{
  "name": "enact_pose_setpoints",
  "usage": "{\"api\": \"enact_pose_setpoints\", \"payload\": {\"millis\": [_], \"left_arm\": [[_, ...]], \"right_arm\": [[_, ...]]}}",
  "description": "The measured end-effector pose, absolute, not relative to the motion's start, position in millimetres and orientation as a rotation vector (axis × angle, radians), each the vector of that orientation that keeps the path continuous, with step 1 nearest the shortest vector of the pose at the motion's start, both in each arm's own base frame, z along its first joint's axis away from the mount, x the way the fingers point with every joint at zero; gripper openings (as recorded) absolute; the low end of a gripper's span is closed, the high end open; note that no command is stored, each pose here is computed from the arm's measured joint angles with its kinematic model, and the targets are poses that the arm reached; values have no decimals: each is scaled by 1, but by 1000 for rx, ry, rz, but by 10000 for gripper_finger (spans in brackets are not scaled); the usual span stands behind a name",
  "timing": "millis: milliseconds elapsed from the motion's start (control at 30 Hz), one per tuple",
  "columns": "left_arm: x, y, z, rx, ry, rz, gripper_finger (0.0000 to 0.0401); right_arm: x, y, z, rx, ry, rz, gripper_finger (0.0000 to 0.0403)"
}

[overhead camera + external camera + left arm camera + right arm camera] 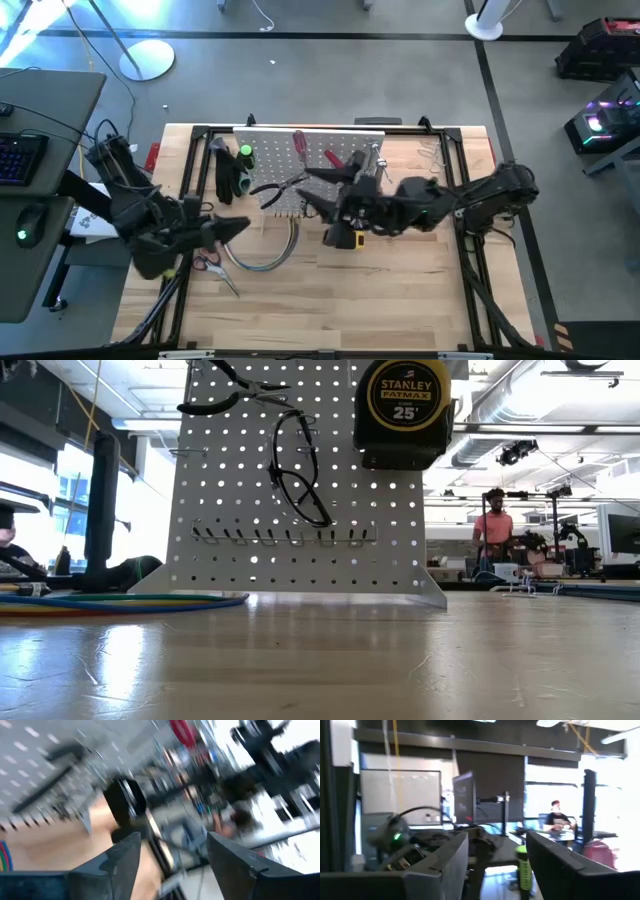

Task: Hang tools onto peg board
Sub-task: Hang the plier on the peg board

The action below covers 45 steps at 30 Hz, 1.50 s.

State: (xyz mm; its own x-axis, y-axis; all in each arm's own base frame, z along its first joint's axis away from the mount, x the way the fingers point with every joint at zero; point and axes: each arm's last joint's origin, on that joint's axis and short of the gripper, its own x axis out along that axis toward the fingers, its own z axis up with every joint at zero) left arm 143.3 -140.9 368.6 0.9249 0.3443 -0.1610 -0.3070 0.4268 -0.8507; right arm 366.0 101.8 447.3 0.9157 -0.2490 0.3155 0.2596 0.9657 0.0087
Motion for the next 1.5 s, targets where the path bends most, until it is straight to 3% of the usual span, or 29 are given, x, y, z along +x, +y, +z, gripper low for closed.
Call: {"api": "enact_pose_setpoints", "payload": {"millis": [267, 433, 1333, 1500], "left_arm": [[167, -127, 334, -1119, -83, 650, 236], [176, -114, 333, -1138, -146, 729, 236], [185, -77, 335, -1168, -167, 873, 236], [185, -78, 335, -1170, -162, 869, 195]], "right_arm": [[333, 91, 466, -52, -213, -376, 204], [323, 88, 473, -69, -208, -400, 204], [326, 82, 468, -80, -159, -414, 204], [326, 82, 468, -80, -159, -414, 204]]}}
